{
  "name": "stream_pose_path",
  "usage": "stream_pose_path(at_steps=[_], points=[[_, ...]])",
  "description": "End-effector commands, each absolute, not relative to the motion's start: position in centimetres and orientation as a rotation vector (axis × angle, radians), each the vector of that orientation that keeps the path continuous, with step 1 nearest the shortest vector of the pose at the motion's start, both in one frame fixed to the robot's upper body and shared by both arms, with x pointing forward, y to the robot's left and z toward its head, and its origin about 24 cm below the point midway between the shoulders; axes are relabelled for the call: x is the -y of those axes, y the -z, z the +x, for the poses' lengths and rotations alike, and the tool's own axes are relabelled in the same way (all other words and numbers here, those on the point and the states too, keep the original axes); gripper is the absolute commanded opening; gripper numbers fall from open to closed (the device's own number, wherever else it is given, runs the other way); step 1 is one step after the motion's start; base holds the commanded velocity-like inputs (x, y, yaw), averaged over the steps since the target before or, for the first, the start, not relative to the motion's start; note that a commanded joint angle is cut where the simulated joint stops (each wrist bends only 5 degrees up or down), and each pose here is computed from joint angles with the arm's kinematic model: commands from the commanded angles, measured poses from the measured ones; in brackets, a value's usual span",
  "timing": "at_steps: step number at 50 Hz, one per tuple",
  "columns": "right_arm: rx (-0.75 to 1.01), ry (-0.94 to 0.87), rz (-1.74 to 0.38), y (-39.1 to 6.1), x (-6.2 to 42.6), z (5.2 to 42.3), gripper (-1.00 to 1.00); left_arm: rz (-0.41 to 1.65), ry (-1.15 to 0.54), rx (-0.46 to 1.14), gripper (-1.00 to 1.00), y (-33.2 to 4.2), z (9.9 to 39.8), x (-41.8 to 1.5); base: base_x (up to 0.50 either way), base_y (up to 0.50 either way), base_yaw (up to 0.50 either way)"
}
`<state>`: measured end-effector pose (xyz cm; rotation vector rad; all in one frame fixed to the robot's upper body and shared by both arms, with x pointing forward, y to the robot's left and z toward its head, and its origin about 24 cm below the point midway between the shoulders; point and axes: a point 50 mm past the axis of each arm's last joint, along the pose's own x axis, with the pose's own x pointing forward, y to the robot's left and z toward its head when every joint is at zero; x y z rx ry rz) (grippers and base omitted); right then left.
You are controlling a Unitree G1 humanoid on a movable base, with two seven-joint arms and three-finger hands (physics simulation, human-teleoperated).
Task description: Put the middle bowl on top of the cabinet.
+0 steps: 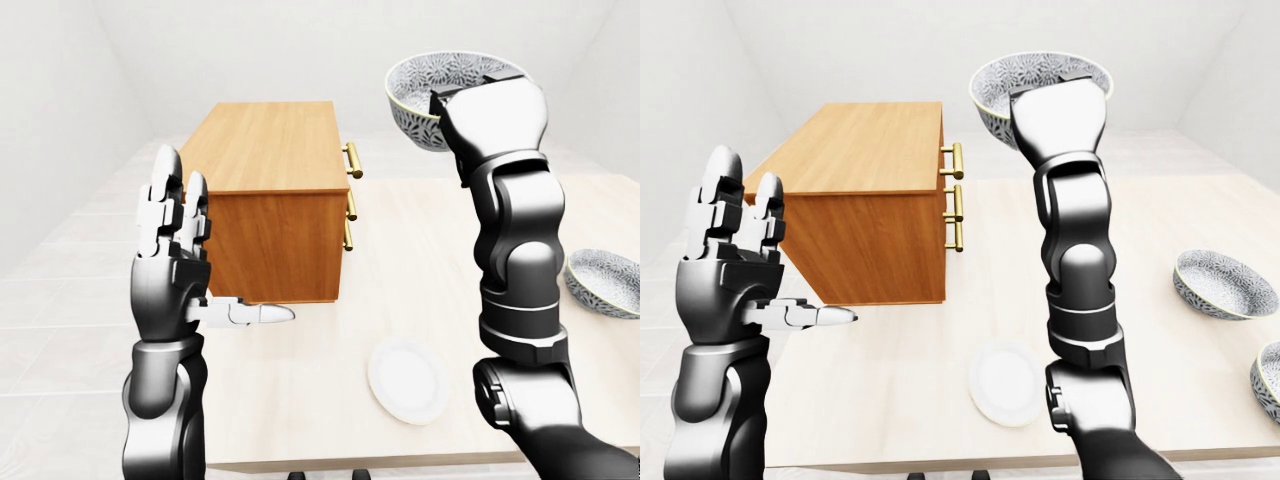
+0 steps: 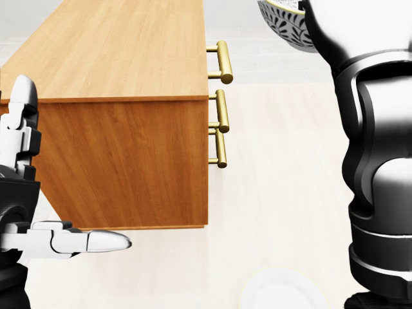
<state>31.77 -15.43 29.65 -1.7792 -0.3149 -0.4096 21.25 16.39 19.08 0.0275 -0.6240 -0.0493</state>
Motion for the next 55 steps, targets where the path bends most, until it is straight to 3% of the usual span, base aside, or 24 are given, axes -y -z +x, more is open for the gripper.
stream_pose_path(at_steps=[1,55], points=[[0.422,0.392,-1.722,-31.9,12.3,33.5,-1.00,0.022,0.048,0.621,1.00,-19.0,21.3,-16.5,0.00,0.00,0.00],[0.638,0.100,-1.572,-33.9,1.0,38.1,-1.00,0.017,0.057,0.613,1.00,-18.9,21.5,-16.5,0.00,0.00,0.00]])
